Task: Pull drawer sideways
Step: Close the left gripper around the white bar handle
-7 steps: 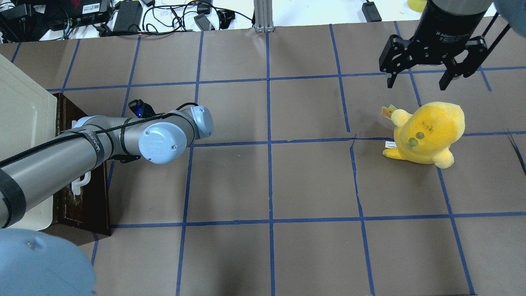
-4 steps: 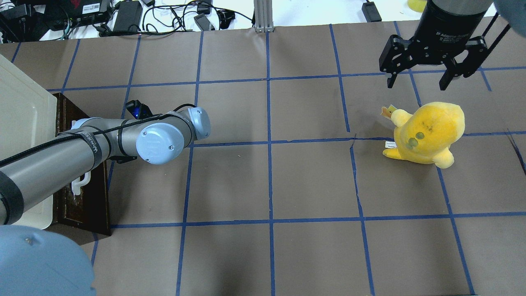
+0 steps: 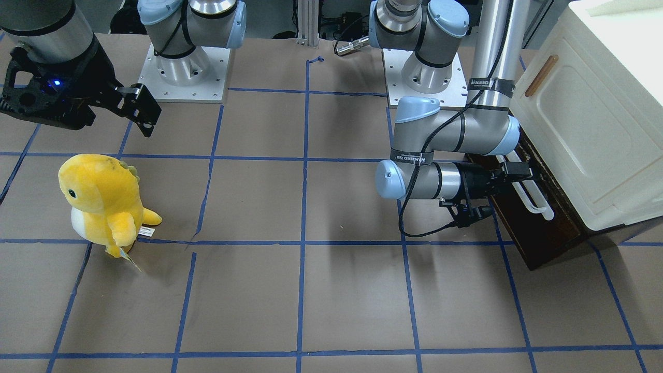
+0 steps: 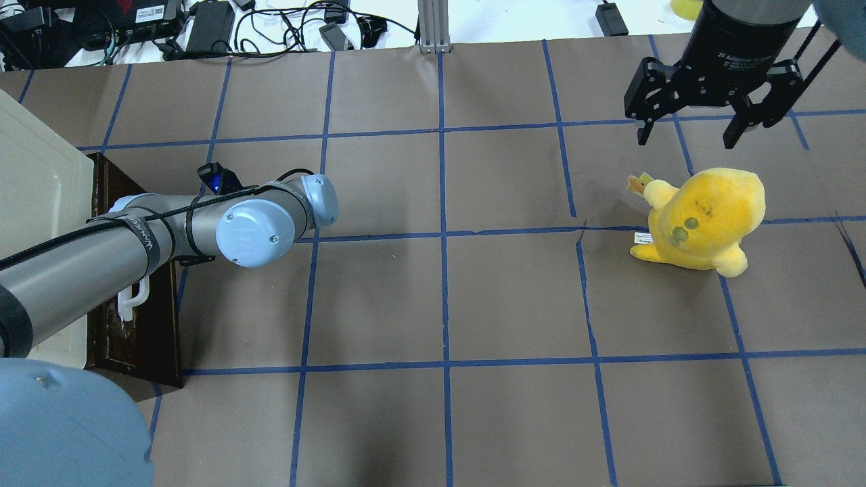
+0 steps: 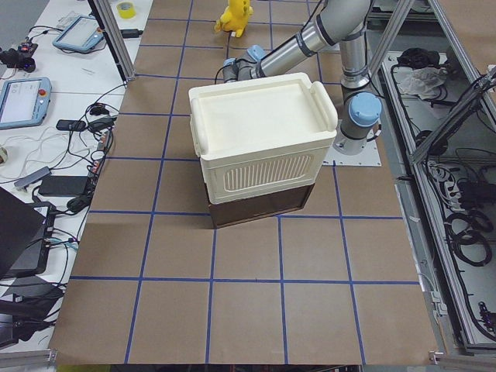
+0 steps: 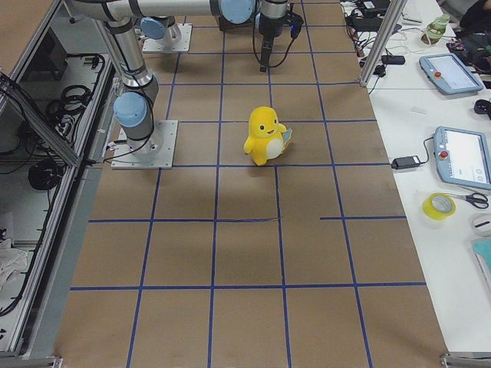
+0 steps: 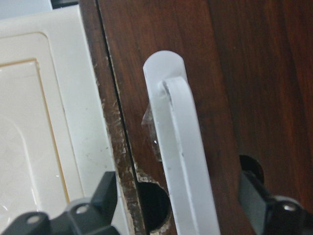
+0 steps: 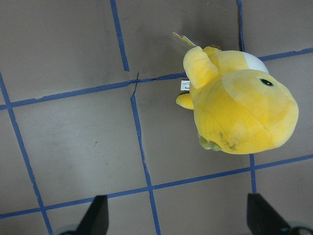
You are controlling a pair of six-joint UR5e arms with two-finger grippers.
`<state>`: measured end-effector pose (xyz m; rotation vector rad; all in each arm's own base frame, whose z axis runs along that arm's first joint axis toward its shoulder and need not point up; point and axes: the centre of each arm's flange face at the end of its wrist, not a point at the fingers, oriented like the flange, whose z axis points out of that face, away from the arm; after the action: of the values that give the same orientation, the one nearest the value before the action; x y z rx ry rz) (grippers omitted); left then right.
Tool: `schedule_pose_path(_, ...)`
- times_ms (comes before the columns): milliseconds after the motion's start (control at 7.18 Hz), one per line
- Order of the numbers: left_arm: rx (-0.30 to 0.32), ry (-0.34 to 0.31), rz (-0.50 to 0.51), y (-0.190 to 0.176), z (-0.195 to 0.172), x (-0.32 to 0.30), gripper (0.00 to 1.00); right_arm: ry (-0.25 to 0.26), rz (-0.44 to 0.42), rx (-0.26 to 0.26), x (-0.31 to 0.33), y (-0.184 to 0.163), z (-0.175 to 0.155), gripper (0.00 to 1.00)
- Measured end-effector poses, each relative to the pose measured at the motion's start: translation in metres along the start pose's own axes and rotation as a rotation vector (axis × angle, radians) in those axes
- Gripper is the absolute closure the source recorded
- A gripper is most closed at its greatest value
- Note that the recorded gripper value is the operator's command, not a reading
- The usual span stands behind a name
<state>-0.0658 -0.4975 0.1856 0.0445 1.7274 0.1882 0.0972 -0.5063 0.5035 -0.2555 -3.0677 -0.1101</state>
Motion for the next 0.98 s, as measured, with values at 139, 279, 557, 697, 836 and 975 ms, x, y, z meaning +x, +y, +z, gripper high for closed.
schedule_pose_path(139, -0.005, 0.0, 0.0, -0.0011, 0.0021, 0.0013, 0.18, 0.0, 0.0, 0.0, 0.0, 0.0, 0.0, 0.0)
schedule_pose_path(279, -0.007, 0.001, 0.005, -0.0019, 0.0026, 0.0032, 0.18, 0.0, 0.0, 0.0, -0.0001, 0.0, 0.0, 0.0)
schedule_pose_path(557, -0.004, 0.001, 0.016, -0.003, 0.0011, 0.0051, 0.41, 0.0, 0.0, 0.0, 0.0, 0.0, 0.0, 0.0)
schedule_pose_path(697, 0.001, -0.001, 0.019, -0.0031, -0.0009, 0.0051, 0.45, 0.0, 0.0, 0.0, 0.0, 0.0, 0.0, 0.0)
schedule_pose_path(836, 0.004, -0.003, 0.022, -0.0031, -0.002, 0.0053, 0.61, 0.0, 0.0, 0.0, -0.0001, 0.0, 0.0, 0.0)
schedule_pose_path(975, 0.006, -0.004, 0.023, -0.0031, -0.0026, 0.0054, 0.62, 0.0, 0.0, 0.0, -0.0001, 0.0, 0.0, 0.0)
